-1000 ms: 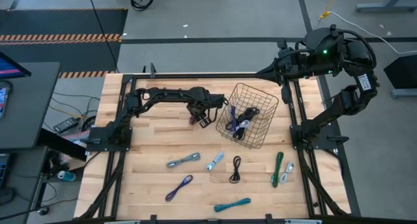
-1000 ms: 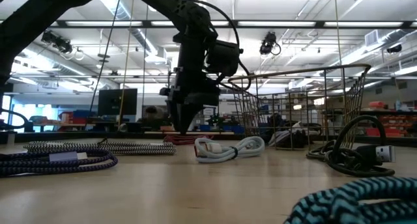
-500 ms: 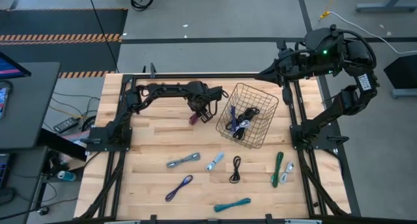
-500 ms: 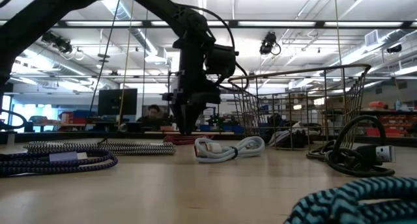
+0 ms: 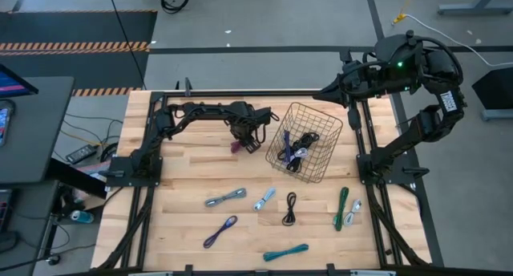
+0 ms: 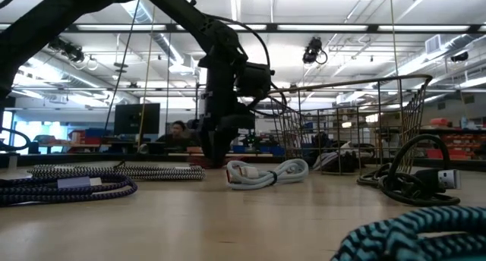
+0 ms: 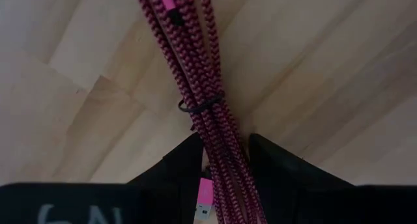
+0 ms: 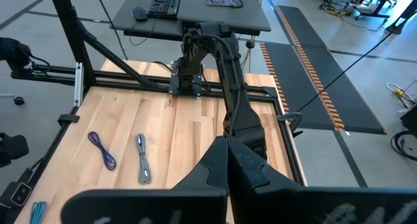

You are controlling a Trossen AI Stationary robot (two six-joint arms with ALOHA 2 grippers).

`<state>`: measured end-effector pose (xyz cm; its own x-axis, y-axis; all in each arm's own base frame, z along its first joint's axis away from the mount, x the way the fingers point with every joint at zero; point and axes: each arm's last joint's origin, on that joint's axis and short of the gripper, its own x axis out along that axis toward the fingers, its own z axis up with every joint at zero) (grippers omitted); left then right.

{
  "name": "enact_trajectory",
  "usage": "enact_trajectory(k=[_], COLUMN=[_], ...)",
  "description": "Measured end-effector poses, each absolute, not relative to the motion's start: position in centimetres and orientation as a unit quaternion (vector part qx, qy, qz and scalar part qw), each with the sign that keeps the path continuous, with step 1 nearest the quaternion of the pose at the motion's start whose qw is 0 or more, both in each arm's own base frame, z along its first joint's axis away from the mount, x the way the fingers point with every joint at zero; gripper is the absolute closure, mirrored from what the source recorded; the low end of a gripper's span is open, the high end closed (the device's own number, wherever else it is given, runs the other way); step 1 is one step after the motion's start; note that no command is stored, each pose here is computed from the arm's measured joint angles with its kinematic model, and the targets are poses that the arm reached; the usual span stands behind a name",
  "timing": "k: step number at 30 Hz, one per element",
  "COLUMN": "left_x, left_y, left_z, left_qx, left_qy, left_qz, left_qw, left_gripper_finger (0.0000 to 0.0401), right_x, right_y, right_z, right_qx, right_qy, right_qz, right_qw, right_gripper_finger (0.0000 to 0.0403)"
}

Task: Pick and place USB-C Cables
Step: Put the pink patterned charger cable into the gold wire basket

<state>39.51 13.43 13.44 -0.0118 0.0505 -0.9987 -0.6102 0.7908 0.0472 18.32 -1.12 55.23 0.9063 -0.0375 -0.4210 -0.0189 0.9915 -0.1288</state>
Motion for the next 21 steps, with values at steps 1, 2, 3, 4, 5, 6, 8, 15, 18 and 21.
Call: enact_trajectory(k=[1, 2, 3, 4, 5, 6, 8, 15, 18, 21], left_x=[39.4, 39.3, 39.3, 39.2, 39.3, 39.3, 39.5, 40.2, 40.2, 40.0], left_y=[13.4, 13.4, 13.4, 13.3, 13.3, 13.3, 13.3, 13.6, 13.7, 13.8], left_z=[13.3, 13.1, 12.9, 12.8, 12.8, 12.8, 13.0, 14.5, 16.1, 18.9], left_qx=[-0.21, -0.209, -0.207, -0.201, -0.198, -0.197, -0.199, -0.174, -0.156, -0.145], left_qy=[0.67, 0.671, 0.672, 0.674, 0.673, 0.671, 0.67, 0.67, 0.667, 0.648], left_qz=[0.247, 0.246, 0.243, 0.238, 0.235, 0.235, 0.236, 0.225, 0.238, 0.251], left_qw=[0.668, 0.668, 0.669, 0.67, 0.673, 0.675, 0.675, 0.686, 0.688, 0.704], left_gripper_finger=[0.0266, 0.0266, 0.0266, 0.0266, 0.0267, 0.027, 0.0288, 0.0381, 0.0381, 0.0382], right_x=[18.3, 18.3, 18.3, 18.3, 18.3, 18.3, 18.3, 18.3, 18.3, 18.3], right_y=[-1.1, -1.1, -1.1, -1.1, -1.1, -1.1, -1.1, -1.1, -1.1, -1.1], right_z=[55.2, 55.2, 55.2, 55.2, 55.2, 55.2, 55.2, 55.2, 55.2, 55.2], right_qx=[-0.065, -0.065, -0.065, -0.065, -0.065, -0.065, -0.065, -0.054, -0.052, -0.051], right_qy=[0.217, 0.216, 0.216, 0.216, 0.216, 0.216, 0.216, 0.216, 0.216, 0.216], right_qz=[-0.005, -0.005, -0.005, -0.005, -0.005, -0.005, -0.005, -0.007, -0.008, -0.008], right_qw=[0.974, 0.974, 0.974, 0.974, 0.974, 0.974, 0.974, 0.975, 0.975, 0.975], right_gripper_finger=[0.0402, 0.0402, 0.0402, 0.0402, 0.0402, 0.0402, 0.0402, 0.0402, 0.0402, 0.0402])
